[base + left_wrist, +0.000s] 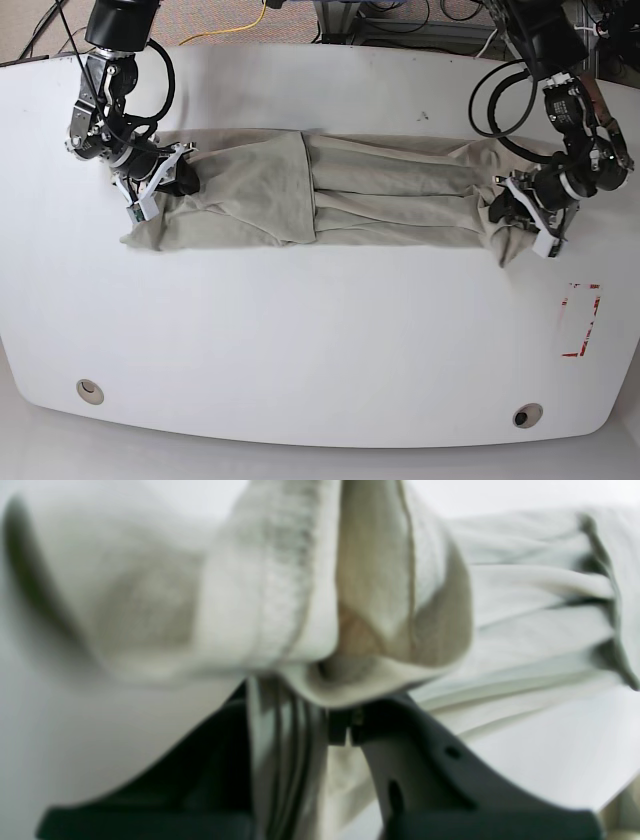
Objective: Layout the t-shirt on the table in an organized manner, then fold the t-shirt properly
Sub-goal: 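Fold the held strip end with the left gripper toward the right gripper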
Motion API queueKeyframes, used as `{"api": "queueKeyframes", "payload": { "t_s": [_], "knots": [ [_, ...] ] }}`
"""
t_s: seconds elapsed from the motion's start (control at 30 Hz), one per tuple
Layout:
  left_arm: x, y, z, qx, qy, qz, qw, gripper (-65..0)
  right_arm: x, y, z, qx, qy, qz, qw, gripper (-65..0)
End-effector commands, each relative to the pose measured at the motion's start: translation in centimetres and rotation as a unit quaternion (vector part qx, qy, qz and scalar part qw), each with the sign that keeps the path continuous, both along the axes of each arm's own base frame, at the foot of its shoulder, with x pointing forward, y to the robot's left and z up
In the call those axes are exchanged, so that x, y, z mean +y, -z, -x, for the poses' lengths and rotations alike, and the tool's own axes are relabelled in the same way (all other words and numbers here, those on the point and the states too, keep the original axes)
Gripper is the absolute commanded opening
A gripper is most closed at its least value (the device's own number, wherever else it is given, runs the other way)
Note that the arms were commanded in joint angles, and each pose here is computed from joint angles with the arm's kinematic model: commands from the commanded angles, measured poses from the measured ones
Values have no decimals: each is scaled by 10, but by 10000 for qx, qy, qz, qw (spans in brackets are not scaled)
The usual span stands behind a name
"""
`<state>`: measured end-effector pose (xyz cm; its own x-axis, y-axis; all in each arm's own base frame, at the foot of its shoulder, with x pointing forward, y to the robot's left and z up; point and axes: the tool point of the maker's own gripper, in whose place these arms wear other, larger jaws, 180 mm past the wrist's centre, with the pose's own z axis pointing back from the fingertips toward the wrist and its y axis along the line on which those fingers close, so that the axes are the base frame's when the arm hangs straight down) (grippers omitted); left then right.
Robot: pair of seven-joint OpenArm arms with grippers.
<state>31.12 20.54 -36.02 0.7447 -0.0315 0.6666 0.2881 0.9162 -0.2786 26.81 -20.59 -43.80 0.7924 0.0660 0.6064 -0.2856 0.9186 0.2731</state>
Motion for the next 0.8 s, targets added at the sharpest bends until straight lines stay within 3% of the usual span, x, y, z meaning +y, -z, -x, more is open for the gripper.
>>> {"api": "queueKeyframes", "payload": {
  "t_s": [0.0,0.43,0.77],
  "knots": [
    [-22,-22,-14,-436,252,99,9987,-604,-12,27,33,834,-203,532,9949,-555],
    [-109,-18,-19,-320,603,945,9932,-603,-12,27,32,826,-203,532,9950,-555],
    [-147,-24,-26,-267,701,1335,9882,-601,-5,27,30,800,-192,456,9956,-555]
  ]
}}
